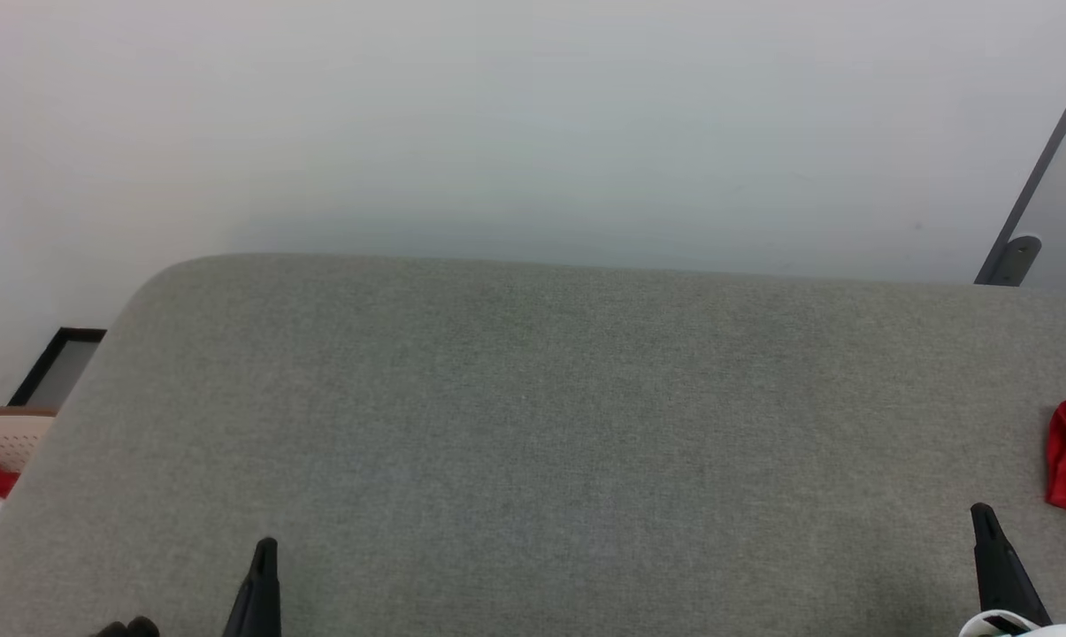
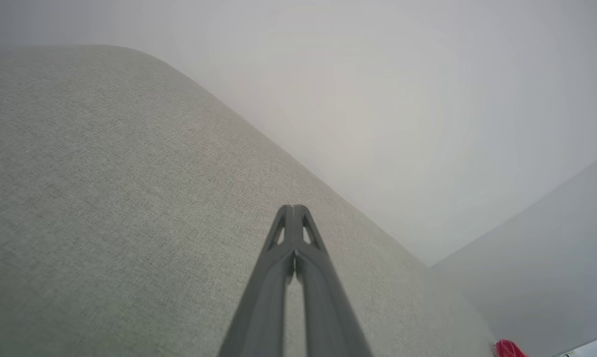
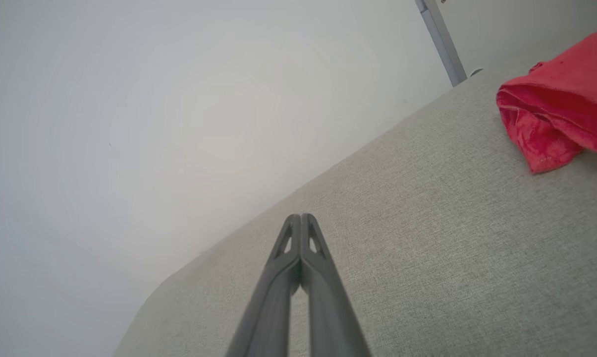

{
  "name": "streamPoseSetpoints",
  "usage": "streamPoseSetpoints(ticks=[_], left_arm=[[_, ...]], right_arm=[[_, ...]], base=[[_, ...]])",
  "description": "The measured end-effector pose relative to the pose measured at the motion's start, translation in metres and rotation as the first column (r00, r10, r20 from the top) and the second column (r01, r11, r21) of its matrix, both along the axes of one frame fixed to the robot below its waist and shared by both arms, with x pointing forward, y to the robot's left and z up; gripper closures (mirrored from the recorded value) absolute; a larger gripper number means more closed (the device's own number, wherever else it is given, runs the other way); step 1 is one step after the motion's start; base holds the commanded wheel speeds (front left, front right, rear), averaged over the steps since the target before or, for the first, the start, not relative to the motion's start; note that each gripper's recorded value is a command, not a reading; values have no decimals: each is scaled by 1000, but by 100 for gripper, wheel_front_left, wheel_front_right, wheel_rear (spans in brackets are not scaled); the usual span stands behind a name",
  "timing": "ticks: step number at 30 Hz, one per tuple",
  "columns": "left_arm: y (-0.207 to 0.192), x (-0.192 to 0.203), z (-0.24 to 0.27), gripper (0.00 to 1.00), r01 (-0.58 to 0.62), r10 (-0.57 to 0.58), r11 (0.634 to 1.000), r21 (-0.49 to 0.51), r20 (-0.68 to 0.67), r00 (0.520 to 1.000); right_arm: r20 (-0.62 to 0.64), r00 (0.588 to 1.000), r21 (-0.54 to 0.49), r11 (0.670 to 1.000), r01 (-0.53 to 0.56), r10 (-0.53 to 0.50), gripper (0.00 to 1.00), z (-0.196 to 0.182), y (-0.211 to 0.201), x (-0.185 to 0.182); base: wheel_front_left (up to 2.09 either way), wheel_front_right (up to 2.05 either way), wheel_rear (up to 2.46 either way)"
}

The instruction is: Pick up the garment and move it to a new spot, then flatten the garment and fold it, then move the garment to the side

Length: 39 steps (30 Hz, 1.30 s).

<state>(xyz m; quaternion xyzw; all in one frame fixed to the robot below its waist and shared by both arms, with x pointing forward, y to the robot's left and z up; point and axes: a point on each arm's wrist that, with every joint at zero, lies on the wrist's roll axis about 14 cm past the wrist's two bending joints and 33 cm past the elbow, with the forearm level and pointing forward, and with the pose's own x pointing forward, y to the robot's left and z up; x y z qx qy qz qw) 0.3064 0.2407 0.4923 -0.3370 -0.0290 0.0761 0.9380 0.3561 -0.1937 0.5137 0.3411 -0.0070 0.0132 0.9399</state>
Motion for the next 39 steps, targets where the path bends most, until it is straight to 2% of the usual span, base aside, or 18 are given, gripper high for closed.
streamPoseSetpoints(ticks=[16,39], left_arm=[[-4,17,1,100,17,-14,979,-201,13,1000],[-13,39,3,100,53,-41,901,-431,37,998]], right_arm=[[-23,1000,201,979,6,-2,100,-4,0,7],[-40,999,431,902,15,3,100,-7,-1,16]], base=[[0,0,0],[0,0,0]])
